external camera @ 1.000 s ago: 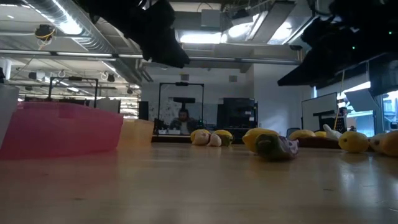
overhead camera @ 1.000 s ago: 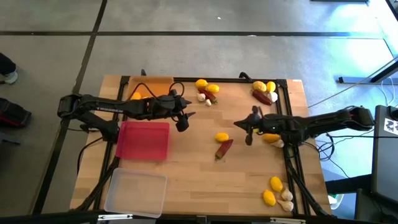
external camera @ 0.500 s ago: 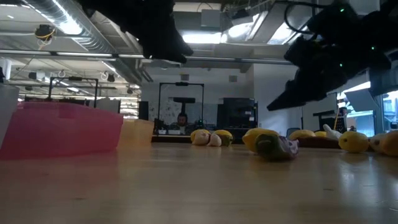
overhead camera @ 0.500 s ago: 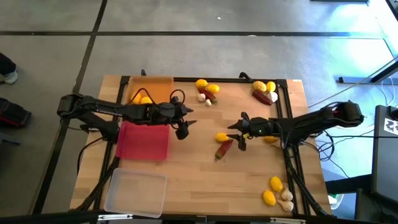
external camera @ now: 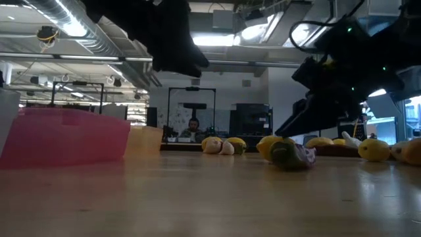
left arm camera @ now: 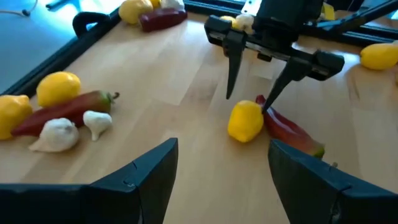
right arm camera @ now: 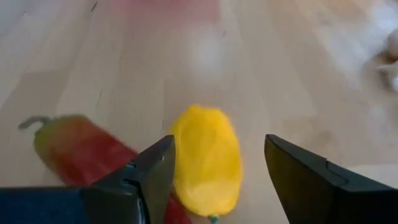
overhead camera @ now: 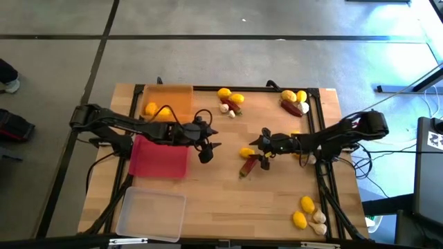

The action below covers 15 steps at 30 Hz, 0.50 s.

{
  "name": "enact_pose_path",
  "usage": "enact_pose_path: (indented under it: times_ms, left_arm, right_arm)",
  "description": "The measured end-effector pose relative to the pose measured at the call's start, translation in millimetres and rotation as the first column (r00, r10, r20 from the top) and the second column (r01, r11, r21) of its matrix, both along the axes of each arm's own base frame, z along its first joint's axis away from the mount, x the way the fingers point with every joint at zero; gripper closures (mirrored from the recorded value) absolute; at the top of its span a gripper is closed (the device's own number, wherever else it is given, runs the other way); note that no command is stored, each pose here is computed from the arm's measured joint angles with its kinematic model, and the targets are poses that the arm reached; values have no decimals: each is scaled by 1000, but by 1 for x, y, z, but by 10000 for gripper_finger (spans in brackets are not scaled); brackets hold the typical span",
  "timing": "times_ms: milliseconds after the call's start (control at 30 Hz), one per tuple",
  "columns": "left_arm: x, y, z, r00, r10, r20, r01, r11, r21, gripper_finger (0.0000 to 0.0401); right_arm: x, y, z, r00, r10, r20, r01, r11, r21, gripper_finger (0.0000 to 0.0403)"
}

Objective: Sort produce into baskets
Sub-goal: Put the lemon into the yellow bin

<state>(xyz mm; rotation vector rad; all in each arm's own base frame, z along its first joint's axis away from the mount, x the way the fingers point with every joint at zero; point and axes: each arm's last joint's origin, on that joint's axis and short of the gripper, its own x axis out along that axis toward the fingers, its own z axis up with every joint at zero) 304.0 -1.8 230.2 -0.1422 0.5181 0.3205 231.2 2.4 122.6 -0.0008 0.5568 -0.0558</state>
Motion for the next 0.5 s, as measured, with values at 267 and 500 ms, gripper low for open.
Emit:
enact_pose_path:
  times_ms: [267,500]
  left_arm:
    - [5,0,-7,1000,-1,-9,1,1000,4,158]
    - [5,0,-7,1000,-1,-12,1,1000,4,158]
  right_arm:
    - [4,-1,-15,999,19,-32,-19,1000,8,159]
    - [5,-9,-14,1000,-11,-14,11,1000,1,178]
